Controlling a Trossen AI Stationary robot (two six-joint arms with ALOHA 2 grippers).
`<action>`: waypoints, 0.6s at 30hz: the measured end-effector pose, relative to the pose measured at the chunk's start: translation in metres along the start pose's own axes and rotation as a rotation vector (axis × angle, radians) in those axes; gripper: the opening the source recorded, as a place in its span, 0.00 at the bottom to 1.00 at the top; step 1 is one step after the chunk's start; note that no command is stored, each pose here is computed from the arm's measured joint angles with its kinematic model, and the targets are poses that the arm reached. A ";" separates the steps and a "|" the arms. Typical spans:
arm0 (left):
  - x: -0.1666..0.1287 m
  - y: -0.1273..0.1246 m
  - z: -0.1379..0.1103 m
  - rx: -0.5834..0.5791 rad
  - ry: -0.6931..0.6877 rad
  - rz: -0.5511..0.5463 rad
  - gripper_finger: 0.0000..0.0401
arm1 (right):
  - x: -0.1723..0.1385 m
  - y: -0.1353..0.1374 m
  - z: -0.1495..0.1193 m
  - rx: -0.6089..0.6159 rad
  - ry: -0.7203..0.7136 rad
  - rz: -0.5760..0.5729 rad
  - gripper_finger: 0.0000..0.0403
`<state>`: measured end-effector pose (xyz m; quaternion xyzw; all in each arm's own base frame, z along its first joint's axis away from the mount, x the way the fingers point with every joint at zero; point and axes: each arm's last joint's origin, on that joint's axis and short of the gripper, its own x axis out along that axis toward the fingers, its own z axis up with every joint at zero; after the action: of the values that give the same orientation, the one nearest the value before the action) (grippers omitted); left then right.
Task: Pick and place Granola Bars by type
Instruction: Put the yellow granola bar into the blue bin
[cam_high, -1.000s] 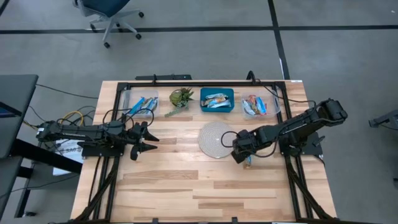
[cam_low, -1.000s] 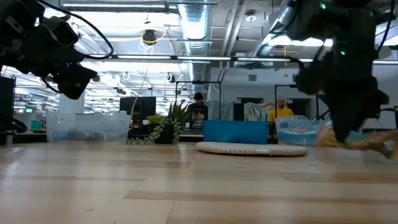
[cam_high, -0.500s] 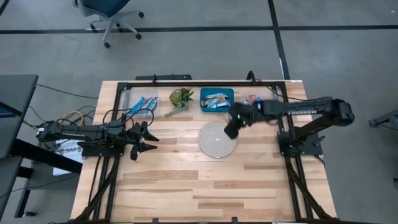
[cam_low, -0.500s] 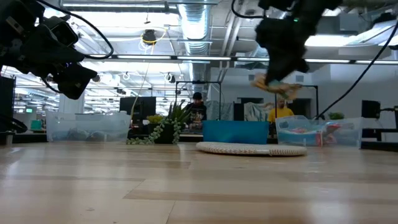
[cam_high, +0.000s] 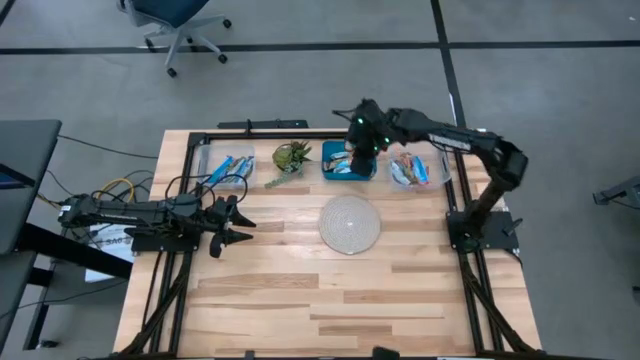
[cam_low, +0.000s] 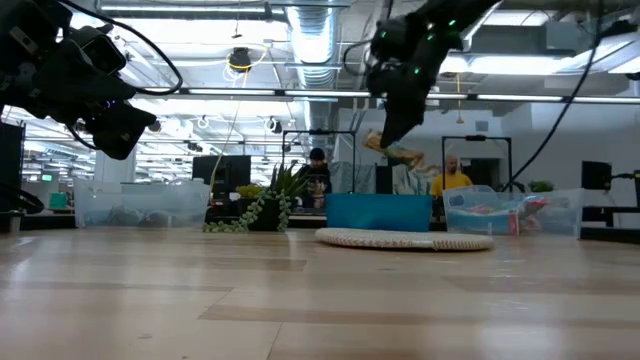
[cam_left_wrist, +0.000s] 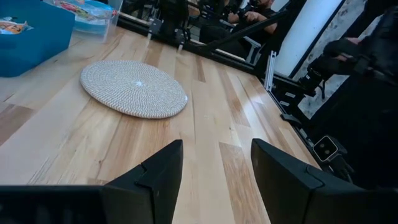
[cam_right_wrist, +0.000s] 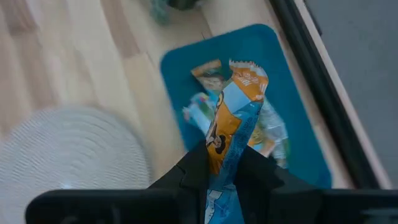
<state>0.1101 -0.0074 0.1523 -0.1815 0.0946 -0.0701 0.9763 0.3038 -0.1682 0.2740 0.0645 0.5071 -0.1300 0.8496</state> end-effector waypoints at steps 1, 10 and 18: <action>0.000 0.000 0.000 0.000 0.000 0.001 0.46 | 0.004 -0.006 0.002 -0.029 0.023 0.004 0.14; 0.000 0.000 0.000 0.000 0.000 0.000 0.46 | 0.021 -0.037 0.014 -0.275 0.098 0.023 0.14; 0.000 0.000 0.000 0.000 0.000 0.001 0.46 | 0.021 -0.039 0.015 -0.333 0.082 0.018 0.14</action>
<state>0.1101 -0.0073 0.1523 -0.1815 0.0946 -0.0697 0.9763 0.3148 -0.2129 0.2640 -0.0674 0.5550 -0.0336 0.8284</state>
